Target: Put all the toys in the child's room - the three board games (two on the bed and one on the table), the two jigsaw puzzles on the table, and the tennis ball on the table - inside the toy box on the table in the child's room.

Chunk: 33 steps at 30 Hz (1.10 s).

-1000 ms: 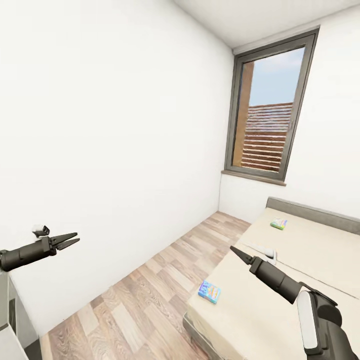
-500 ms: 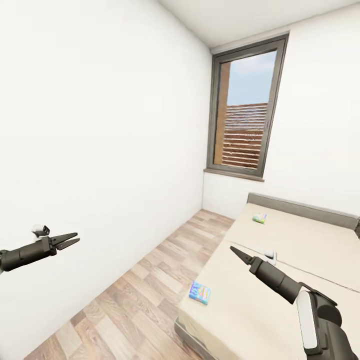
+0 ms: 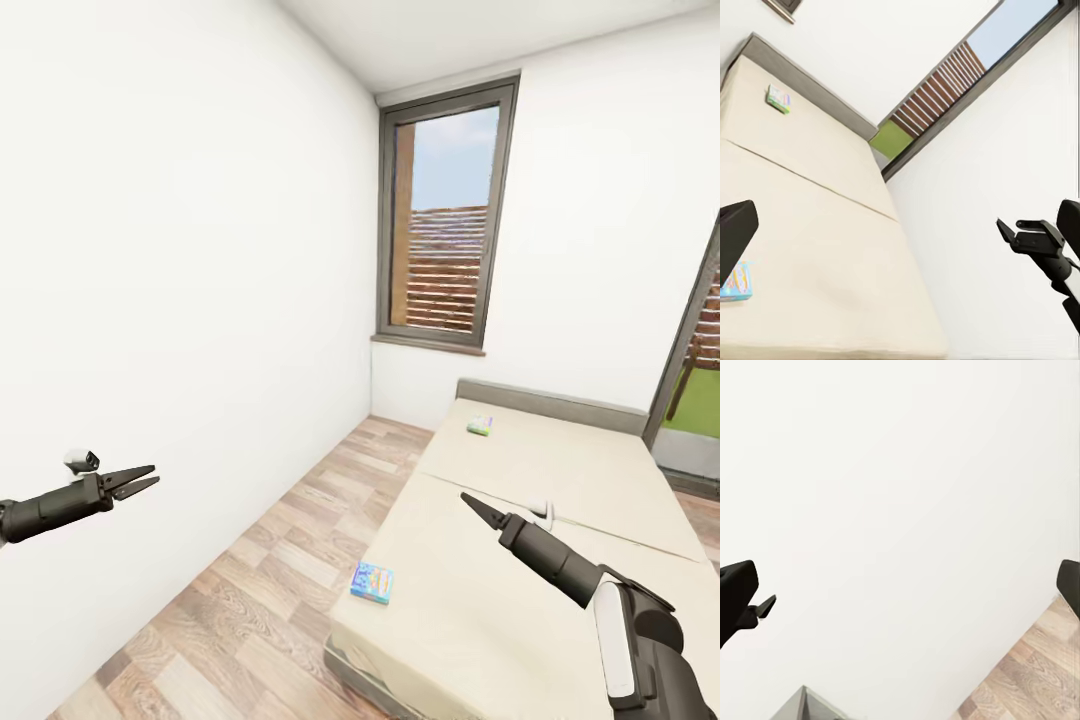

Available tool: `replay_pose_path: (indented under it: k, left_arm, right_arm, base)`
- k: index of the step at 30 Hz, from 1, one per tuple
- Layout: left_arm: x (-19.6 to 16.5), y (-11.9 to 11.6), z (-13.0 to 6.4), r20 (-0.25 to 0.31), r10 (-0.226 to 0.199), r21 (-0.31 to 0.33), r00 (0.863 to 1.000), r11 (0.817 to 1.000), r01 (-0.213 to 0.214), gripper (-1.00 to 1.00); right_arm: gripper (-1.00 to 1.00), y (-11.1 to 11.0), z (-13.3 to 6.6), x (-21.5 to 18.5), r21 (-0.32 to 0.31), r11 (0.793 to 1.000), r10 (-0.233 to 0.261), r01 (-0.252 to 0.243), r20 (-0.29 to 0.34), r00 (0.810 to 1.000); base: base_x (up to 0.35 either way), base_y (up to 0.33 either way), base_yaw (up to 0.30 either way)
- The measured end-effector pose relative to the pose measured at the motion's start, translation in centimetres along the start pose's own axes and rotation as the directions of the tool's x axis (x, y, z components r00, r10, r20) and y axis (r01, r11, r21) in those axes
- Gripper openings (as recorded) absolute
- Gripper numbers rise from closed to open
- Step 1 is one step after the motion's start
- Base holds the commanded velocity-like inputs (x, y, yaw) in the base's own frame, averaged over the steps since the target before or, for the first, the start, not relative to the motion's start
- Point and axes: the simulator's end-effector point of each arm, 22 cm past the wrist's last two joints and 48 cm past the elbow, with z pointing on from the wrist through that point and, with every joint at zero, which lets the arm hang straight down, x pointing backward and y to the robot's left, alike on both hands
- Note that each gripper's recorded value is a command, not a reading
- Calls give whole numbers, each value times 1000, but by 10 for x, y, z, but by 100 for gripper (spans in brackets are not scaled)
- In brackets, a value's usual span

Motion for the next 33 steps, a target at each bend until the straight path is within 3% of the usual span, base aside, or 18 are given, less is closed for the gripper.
replay_pose_path:
  k: [12, 33]
  left_arm:
    - [1, 2, 0, -2, -4, -3, 1000, 1000, 4, 100]
    - [4, 7, 0, -6, -11, -9, 1000, 1000, 11, 100]
  right_arm:
    - [100, -4, 1, 3, 5, 1000, 9, -9, -4, 1000]
    - [100, -17, 2, 15, 30, 999, 43, -43, -23, 999]
  base:
    - [30, 47, -265]
    - [130, 243, -265]
